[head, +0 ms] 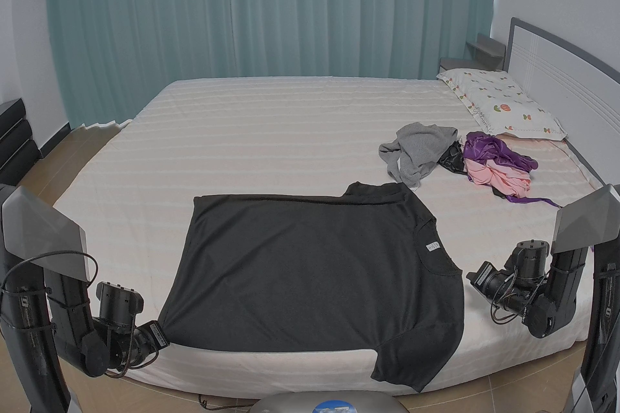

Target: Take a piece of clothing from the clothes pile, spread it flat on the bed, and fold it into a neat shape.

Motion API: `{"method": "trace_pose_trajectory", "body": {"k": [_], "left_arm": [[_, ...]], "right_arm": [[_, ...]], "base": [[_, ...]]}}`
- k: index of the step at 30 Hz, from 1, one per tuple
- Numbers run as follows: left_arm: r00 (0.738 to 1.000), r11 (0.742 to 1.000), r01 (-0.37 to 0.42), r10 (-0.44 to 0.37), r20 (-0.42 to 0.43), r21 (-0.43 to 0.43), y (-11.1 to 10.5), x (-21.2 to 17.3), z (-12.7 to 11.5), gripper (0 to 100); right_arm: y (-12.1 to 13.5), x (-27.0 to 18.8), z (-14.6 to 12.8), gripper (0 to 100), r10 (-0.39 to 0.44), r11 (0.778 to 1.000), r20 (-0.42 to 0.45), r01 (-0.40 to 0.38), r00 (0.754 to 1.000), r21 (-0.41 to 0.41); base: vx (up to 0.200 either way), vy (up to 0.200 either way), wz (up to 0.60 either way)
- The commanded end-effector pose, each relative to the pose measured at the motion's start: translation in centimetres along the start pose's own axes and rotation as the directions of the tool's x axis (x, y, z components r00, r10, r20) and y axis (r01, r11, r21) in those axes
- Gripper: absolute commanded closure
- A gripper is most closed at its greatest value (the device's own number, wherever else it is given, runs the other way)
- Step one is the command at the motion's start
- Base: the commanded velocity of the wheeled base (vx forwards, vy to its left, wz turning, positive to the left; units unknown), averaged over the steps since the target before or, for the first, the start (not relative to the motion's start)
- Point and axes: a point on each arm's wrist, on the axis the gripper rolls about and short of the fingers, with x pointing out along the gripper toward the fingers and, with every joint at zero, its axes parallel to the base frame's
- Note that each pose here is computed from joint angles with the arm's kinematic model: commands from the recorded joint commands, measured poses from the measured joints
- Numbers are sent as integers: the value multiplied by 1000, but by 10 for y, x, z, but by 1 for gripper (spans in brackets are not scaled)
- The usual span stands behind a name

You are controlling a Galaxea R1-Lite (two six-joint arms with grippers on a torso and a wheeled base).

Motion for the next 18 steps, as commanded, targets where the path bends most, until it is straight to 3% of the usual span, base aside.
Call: {"method": "trace_pose_trajectory", "body": {"k": [1,2,3,8,17,18], "left_arm": [[1000,1000,1,-1,-1,0,0,0,0,100],[1000,1000,1,-1,-1,0,0,0,0,100],[1000,1000,1,-1,-1,0,0,0,0,100],[1000,1000,1,-1,-1,0,0,0,0,100],[1000,1000,6,-6,-8,0,0,2,0,100],[1000,1000,6,-6,-10,0,0,2,-1,100]], "right_arm": [[1,-3,2,100,-3,1000,-9,3,1000,0],[0,-3,0,100,-4,1000,-19,4,1000,-1],[-2,-4,-2,0,-9,1000,-33,9,999,-3],[-5,-11,-12,0,-2,1000,-109,2,994,-4],[-11,-3,-22,0,-21,999,-153,15,988,-42],[-11,-2,-23,100,-18,998,-158,10,987,-55]], "base": [[0,0,0],[0,0,0],[0,0,0],[0,0,0],[0,0,0],[0,0,0]]}}
